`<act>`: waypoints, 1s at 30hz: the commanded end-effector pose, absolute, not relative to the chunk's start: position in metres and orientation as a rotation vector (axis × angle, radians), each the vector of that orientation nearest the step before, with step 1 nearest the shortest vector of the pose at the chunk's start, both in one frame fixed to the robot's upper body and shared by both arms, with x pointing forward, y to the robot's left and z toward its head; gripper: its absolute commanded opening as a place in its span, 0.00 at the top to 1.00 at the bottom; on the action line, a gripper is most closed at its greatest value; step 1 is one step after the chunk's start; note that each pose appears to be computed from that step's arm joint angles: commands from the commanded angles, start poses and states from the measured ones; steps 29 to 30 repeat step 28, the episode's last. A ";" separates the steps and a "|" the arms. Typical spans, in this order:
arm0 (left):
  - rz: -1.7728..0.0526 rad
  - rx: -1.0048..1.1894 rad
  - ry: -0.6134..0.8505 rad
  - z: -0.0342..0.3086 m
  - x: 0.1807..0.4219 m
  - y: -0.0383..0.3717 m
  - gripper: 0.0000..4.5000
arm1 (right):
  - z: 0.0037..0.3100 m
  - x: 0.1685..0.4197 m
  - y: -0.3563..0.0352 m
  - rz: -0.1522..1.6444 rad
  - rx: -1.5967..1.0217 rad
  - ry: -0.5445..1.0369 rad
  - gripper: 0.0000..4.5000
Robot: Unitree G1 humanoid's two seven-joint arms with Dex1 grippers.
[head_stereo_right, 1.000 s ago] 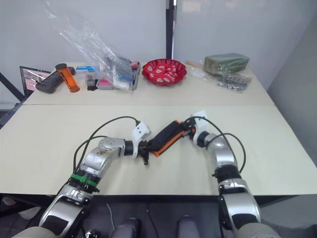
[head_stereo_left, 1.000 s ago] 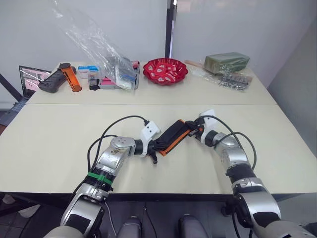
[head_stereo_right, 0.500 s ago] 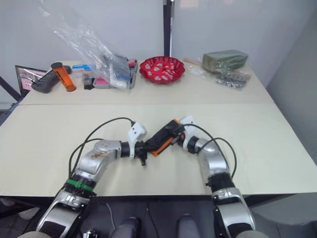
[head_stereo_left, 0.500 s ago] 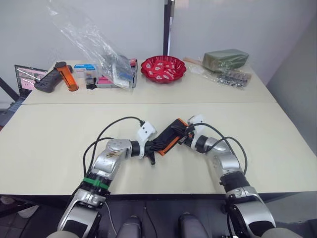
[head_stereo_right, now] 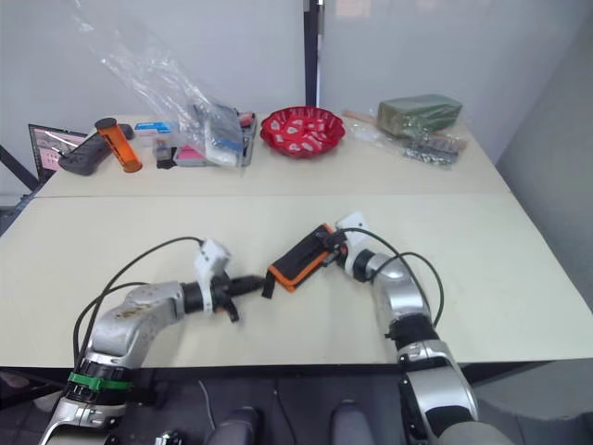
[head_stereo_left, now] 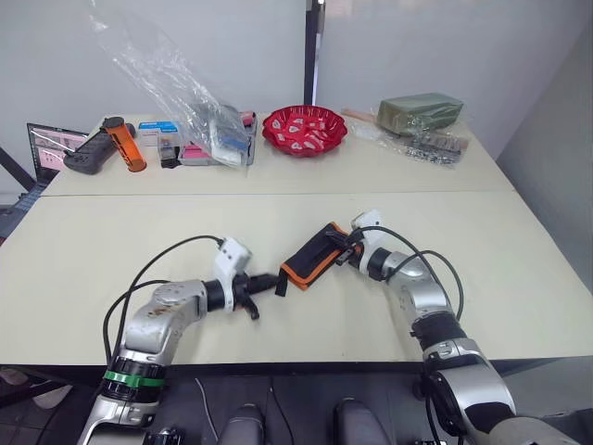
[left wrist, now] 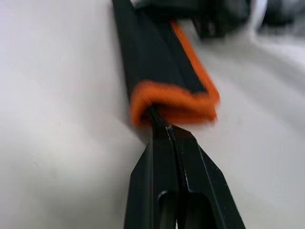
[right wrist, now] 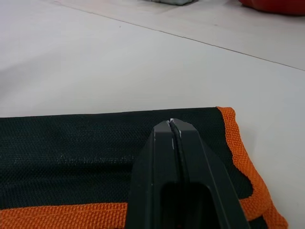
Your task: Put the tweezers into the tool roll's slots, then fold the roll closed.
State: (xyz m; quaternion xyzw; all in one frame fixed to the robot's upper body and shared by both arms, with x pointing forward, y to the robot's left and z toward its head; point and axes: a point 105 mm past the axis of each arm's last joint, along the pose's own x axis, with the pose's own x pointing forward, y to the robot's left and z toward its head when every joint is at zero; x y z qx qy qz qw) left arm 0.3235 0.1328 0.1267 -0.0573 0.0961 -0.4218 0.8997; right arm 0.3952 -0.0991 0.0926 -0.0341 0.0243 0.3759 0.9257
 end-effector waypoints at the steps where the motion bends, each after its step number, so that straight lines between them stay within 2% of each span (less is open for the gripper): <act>1: -0.785 -0.087 0.079 0.165 0.319 0.168 0.99 | 0.119 0.382 -0.099 0.867 -0.012 -0.014 1.00; 2: -0.761 -0.071 0.080 0.167 0.315 0.177 0.99 | 0.130 0.380 -0.102 0.880 0.009 -0.033 1.00; 3: -0.744 -0.042 0.103 0.166 0.310 0.188 0.94 | 0.142 0.376 -0.105 0.907 0.026 -0.045 1.00; 4: -0.739 -0.059 0.133 0.164 0.304 0.196 0.87 | 0.149 0.373 -0.108 0.923 0.009 -0.050 0.94; 5: -0.739 -0.075 0.155 0.163 0.301 0.201 0.82 | 0.153 0.371 -0.110 0.933 -0.006 -0.049 0.87; 11: -0.536 0.221 0.287 0.140 0.278 0.271 0.39 | 0.163 0.361 -0.150 0.939 -0.160 -0.032 0.44; 16: -0.370 0.281 0.329 0.137 0.252 0.323 0.01 | 0.150 0.345 -0.194 0.914 -0.220 0.059 0.05; 17: -0.335 0.295 0.340 0.136 0.243 0.334 0.00 | 0.145 0.341 -0.206 0.894 -0.228 0.082 0.01; 23: -0.216 0.288 0.337 0.129 0.211 0.364 0.00 | 0.128 0.336 -0.252 0.780 -0.271 0.153 0.01; 30: -0.183 0.257 0.330 0.118 0.197 0.370 0.00 | 0.119 0.340 -0.265 0.741 -0.287 0.164 0.01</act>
